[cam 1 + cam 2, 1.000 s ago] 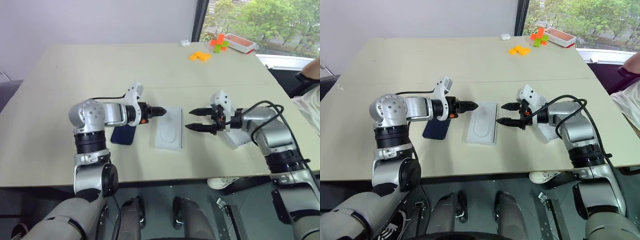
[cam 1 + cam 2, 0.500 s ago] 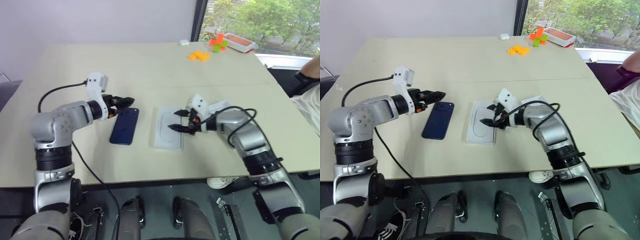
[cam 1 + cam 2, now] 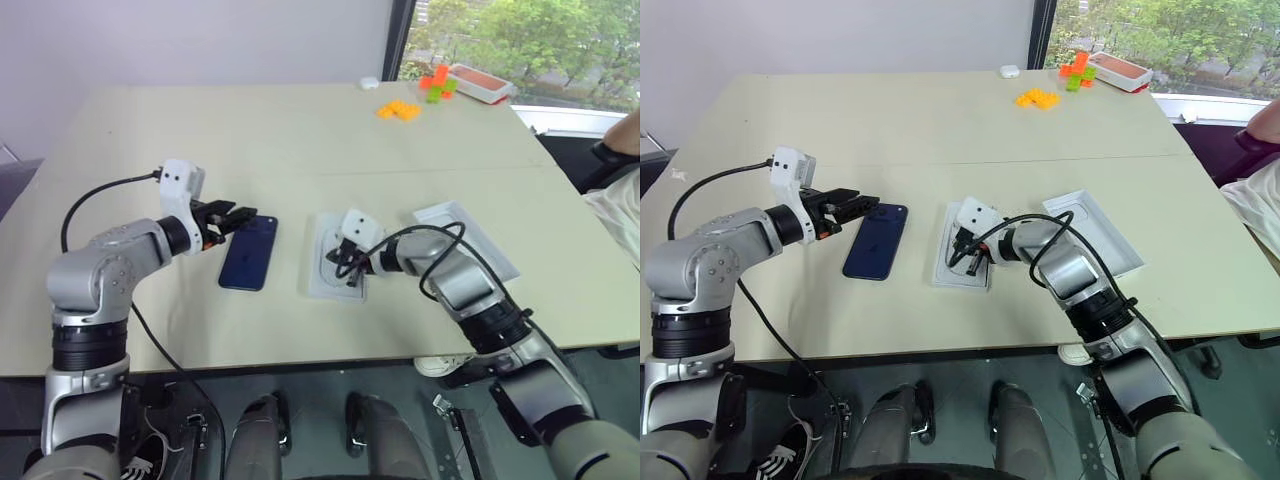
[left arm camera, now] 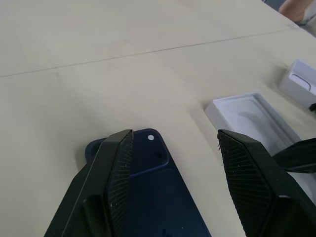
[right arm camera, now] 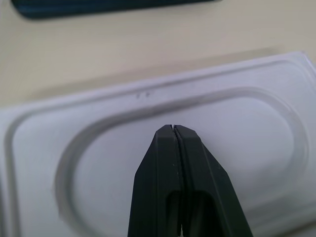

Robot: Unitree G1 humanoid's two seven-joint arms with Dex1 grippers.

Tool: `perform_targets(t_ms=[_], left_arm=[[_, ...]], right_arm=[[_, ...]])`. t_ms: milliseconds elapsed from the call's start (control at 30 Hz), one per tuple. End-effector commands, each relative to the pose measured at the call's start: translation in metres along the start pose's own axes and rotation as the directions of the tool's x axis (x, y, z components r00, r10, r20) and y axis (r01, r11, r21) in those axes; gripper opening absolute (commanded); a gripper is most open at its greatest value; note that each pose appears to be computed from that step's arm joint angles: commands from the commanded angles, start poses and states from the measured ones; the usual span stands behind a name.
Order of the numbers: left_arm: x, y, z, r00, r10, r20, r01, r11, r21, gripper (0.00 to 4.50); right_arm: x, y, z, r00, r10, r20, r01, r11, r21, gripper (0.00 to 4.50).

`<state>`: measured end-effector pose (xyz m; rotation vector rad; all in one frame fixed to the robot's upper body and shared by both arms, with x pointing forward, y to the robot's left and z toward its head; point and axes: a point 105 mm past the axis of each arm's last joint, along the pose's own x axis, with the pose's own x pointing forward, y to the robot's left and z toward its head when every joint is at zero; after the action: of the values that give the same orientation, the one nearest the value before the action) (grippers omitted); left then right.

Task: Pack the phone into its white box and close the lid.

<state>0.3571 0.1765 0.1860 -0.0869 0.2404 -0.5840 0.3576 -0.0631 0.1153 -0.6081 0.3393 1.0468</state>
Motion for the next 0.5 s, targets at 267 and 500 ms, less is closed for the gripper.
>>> perform_targets(t_ms=[267,500], left_arm=[[-0.001,0.000,0.018,0.998,0.014,0.056,-0.016,0.999,0.041,2.89],[0.002,-0.002,0.019,0.998,0.010,0.060,-0.013,0.999,0.041,2.89]], right_arm=[[-0.009,-0.001,-0.006,0.996,0.032,-0.084,-0.037,0.998,-0.058,0.06],[-0.013,-0.002,0.000,0.996,0.047,-0.076,-0.055,0.992,-0.113,0.06]])
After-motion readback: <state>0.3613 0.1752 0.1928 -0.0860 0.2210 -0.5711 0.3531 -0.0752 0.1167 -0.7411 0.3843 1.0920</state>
